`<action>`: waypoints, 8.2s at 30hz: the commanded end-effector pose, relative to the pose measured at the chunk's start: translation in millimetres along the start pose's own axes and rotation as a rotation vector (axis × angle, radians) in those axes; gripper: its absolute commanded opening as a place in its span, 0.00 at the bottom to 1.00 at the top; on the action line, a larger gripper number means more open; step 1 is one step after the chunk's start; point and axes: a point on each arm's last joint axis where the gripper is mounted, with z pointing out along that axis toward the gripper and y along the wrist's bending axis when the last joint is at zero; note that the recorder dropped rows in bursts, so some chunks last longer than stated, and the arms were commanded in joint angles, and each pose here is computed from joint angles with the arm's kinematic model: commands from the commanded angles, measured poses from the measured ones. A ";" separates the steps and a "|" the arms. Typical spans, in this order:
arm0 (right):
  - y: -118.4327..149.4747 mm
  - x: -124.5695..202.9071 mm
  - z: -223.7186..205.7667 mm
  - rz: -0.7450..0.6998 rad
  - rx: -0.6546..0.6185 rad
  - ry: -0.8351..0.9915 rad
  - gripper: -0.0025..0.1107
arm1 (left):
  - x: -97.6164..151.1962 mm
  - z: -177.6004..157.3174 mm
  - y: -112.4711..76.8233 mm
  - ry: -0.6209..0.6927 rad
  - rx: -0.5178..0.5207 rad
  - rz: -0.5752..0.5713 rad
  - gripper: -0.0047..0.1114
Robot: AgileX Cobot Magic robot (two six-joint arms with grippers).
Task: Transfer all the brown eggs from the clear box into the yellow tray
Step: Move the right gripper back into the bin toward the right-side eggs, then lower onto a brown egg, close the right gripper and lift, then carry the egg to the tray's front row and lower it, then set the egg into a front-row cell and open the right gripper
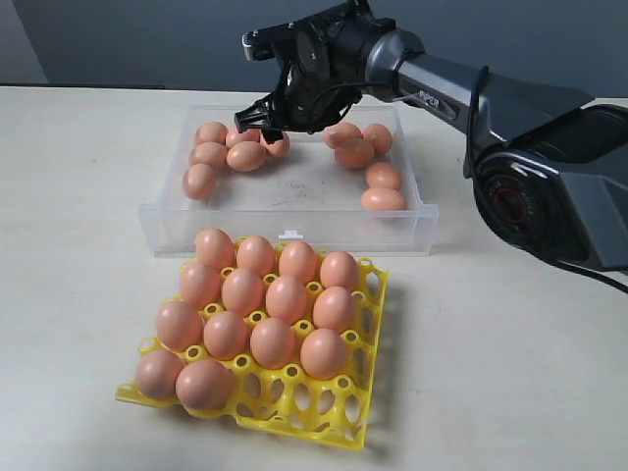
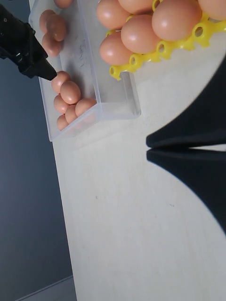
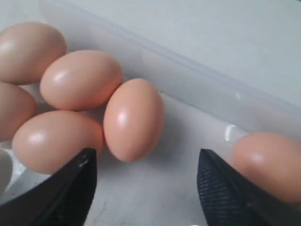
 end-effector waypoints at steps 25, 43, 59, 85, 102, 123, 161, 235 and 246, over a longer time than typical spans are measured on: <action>-17.5 7.0 -11.7 -0.077 0.077 0.144 0.55 | 0.3 0.0 -0.3 -0.010 0.004 0.001 0.04; -59.7 10.3 -12.7 -0.048 0.189 0.195 0.55 | 0.3 0.0 -0.3 -0.010 0.004 0.001 0.04; -54.5 19.9 -6.7 -0.081 0.092 0.272 0.52 | 0.3 0.0 -0.3 -0.010 0.004 0.001 0.04; -53.0 29.7 23.8 -0.058 0.074 0.235 0.33 | 0.3 0.0 -0.3 -0.010 0.004 0.001 0.04; 21.2 -39.3 -125.4 -0.066 -0.224 -0.070 0.02 | 0.3 0.0 -0.3 -0.010 0.004 0.001 0.04; 80.1 91.6 -273.3 -0.126 -0.350 -0.423 0.02 | 0.3 0.0 -0.3 -0.010 0.004 0.001 0.04; 131.7 274.8 -185.6 -0.016 -0.383 -0.491 0.02 | 0.2 0.0 -1.4 -0.011 0.024 0.005 0.04; 141.4 288.7 -166.7 0.090 -0.378 -0.228 0.63 | 0.2 0.0 -1.8 -0.011 0.032 0.007 0.04; 136.2 276.8 -183.4 0.081 -0.363 -0.298 0.63 | 0.2 0.0 -1.8 -0.011 0.032 0.007 0.04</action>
